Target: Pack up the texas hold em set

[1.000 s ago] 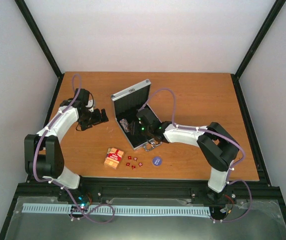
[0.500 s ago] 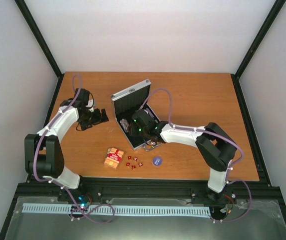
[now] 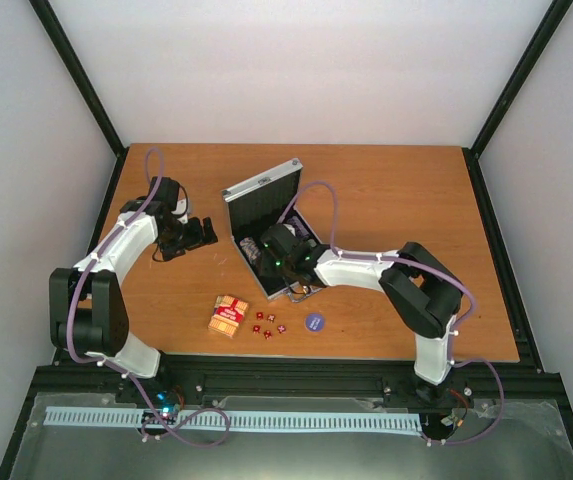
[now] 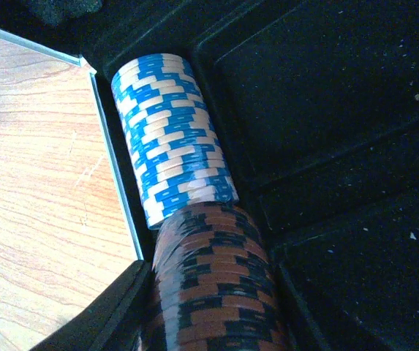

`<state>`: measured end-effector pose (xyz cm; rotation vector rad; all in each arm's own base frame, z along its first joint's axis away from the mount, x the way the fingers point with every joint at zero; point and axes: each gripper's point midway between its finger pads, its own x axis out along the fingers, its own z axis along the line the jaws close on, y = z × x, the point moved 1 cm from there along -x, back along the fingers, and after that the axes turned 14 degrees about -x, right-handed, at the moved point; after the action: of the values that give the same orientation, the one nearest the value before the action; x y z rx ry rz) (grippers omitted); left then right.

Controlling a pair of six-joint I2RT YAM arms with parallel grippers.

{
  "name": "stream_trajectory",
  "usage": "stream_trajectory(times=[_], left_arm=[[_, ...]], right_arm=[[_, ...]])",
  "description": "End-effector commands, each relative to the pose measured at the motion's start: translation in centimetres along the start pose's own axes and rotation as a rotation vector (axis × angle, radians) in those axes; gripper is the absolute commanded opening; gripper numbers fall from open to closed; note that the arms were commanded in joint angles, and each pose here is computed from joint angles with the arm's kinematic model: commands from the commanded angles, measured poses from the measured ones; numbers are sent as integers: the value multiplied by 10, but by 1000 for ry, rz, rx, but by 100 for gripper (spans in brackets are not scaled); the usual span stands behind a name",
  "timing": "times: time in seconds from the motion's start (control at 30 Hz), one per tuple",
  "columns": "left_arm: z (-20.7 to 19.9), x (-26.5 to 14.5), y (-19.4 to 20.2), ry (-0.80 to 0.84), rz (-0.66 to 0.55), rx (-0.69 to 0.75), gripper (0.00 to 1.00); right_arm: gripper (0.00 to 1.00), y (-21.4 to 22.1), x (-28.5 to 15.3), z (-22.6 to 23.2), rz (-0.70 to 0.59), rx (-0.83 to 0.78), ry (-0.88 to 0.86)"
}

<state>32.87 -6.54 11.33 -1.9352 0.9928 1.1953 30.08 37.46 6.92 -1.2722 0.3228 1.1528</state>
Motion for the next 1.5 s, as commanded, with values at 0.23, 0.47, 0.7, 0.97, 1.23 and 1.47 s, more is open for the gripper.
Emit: stream_trajectory(times=[0.23, 0.47, 0.7, 0.97, 1.23, 1.47], left_arm=[[-5, 4, -1, 12, 10, 2, 100], [-4, 3, -1, 10, 7, 4, 100], [-7, 1, -5, 11, 3, 7, 100], [-6, -2, -5, 4, -1, 7, 100], [-6, -4, -4, 0, -3, 7, 100], [-3, -2, -9, -29, -5, -10, 100]], right_arm=[[36, -6, 18, 20, -19, 15, -71], [67, -1, 14, 27, 21, -38, -82], [75, -4, 0, 28, 28, -97, -70], [87, -20, -44, 17, 30, -243, 43], [100, -2, -87, 0, 211, -387, 124], [100, 34, -112, 6, 386, -489, 25]])
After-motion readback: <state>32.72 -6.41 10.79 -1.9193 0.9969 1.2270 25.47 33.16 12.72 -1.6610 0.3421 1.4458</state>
